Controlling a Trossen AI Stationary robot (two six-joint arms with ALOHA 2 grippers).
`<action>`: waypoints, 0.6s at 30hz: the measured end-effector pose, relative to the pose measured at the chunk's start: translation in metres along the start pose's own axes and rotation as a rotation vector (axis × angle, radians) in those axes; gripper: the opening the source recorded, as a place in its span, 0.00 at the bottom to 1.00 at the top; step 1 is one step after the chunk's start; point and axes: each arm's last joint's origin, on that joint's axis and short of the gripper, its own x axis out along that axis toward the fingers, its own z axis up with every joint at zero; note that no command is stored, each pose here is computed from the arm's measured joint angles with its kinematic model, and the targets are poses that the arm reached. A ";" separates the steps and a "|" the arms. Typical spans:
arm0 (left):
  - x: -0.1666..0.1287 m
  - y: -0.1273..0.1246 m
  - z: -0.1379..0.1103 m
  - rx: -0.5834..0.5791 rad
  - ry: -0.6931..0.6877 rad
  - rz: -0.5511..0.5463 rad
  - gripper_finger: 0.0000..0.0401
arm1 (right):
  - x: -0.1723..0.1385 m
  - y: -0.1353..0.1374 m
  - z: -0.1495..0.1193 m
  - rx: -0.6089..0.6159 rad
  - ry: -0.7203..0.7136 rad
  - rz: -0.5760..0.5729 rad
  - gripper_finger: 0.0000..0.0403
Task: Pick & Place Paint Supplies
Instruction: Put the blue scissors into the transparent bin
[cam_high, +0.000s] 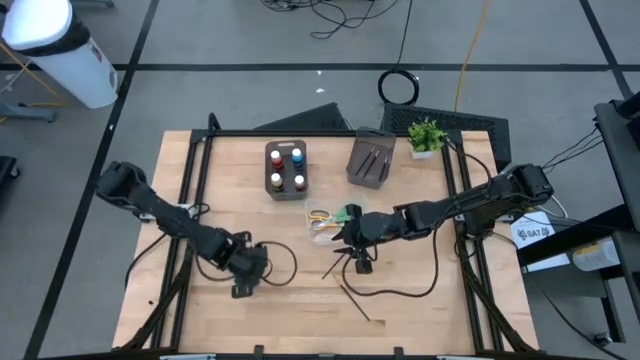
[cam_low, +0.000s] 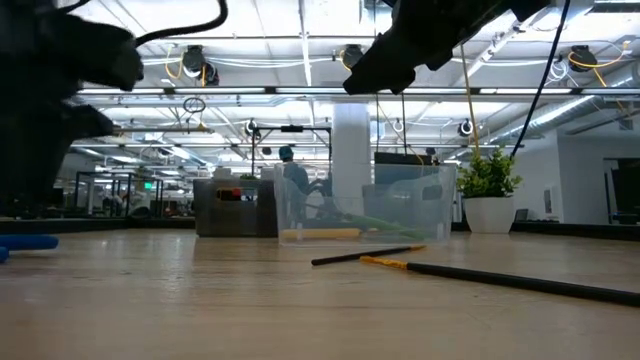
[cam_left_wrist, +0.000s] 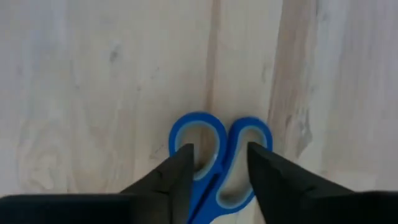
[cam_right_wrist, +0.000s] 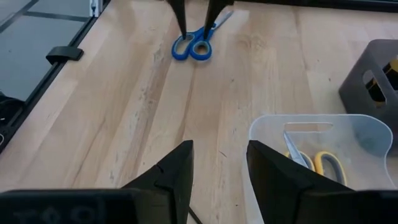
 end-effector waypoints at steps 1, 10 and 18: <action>0.003 -0.001 -0.001 0.023 0.009 0.003 0.43 | 0.000 0.000 0.000 0.000 0.000 0.000 0.34; 0.036 -0.006 -0.005 0.097 0.119 0.073 0.55 | 0.000 0.000 0.000 0.000 0.000 0.000 0.33; 0.049 -0.007 -0.005 0.093 0.157 0.093 0.55 | 0.000 0.000 0.000 0.001 0.001 0.000 0.33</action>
